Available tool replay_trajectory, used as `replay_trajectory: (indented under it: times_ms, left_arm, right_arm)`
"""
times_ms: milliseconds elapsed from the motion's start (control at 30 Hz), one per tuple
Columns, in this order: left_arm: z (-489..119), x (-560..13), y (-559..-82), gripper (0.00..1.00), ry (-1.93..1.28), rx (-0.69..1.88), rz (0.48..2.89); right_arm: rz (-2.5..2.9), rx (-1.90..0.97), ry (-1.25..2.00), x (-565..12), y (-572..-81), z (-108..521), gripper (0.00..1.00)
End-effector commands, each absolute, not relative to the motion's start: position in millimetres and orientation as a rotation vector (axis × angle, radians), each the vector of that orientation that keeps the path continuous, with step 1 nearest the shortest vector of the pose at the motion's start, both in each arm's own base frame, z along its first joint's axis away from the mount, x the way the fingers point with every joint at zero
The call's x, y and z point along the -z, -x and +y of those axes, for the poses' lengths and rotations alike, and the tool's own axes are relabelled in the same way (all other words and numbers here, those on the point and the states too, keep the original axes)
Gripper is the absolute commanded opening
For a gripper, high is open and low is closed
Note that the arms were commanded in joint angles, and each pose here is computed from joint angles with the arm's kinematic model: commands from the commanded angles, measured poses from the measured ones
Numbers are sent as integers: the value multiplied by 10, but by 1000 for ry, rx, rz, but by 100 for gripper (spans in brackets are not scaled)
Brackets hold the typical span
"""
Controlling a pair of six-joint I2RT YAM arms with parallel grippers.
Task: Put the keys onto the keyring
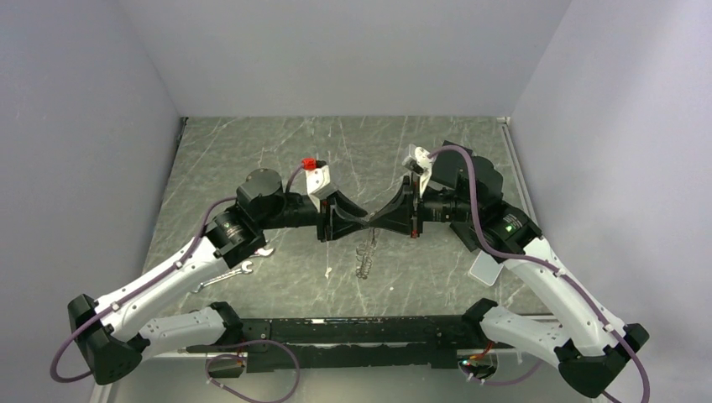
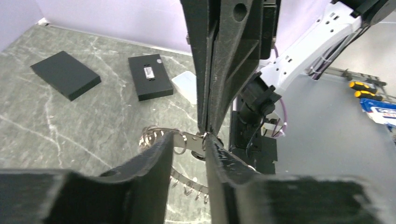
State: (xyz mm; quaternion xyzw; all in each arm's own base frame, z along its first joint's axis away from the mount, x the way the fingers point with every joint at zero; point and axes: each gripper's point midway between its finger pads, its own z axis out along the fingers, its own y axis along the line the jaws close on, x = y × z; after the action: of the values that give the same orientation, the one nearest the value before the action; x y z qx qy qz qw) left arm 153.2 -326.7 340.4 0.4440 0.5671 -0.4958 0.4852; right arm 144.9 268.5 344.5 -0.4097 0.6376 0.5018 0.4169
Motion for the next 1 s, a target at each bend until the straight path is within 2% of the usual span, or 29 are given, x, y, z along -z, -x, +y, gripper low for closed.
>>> replay_trajectory:
  times_ms: [0,167,267,300,333,633,767,967]
  left_arm:
    - [-3190,-3590,-1542,41,-1022,1182,1346]
    - [-3134,-3575,-1570,61,-982,1157,1364]
    - [-3065,-3483,-1579,70,-974,1124,1420]
    - [-3037,-3464,-1584,80,-973,1108,1432]
    - [-3004,-3442,-1600,83,-966,1086,1449]
    - [-2940,-3232,-1663,86,-919,1041,1483]
    - [-2999,-2959,-1872,83,-887,972,1589]
    - [-3126,-2655,-1969,79,-905,935,1624]
  right_arm:
    - [1610,-1250,995,-3457,-1493,2707,0]
    - [1663,-1234,972,-3339,-1545,2721,0]
    - [1702,-1202,935,-3296,-1618,2714,0]
    - [1720,-1186,917,-3281,-1652,2707,0]
    - [1744,-1169,895,-3258,-1691,2699,0]
    - [2042,-1027,636,-2988,-2073,2647,0]
    - [2112,-977,539,-2912,-2202,2630,0]
    - [2244,-923,422,-2781,-2356,2641,0]
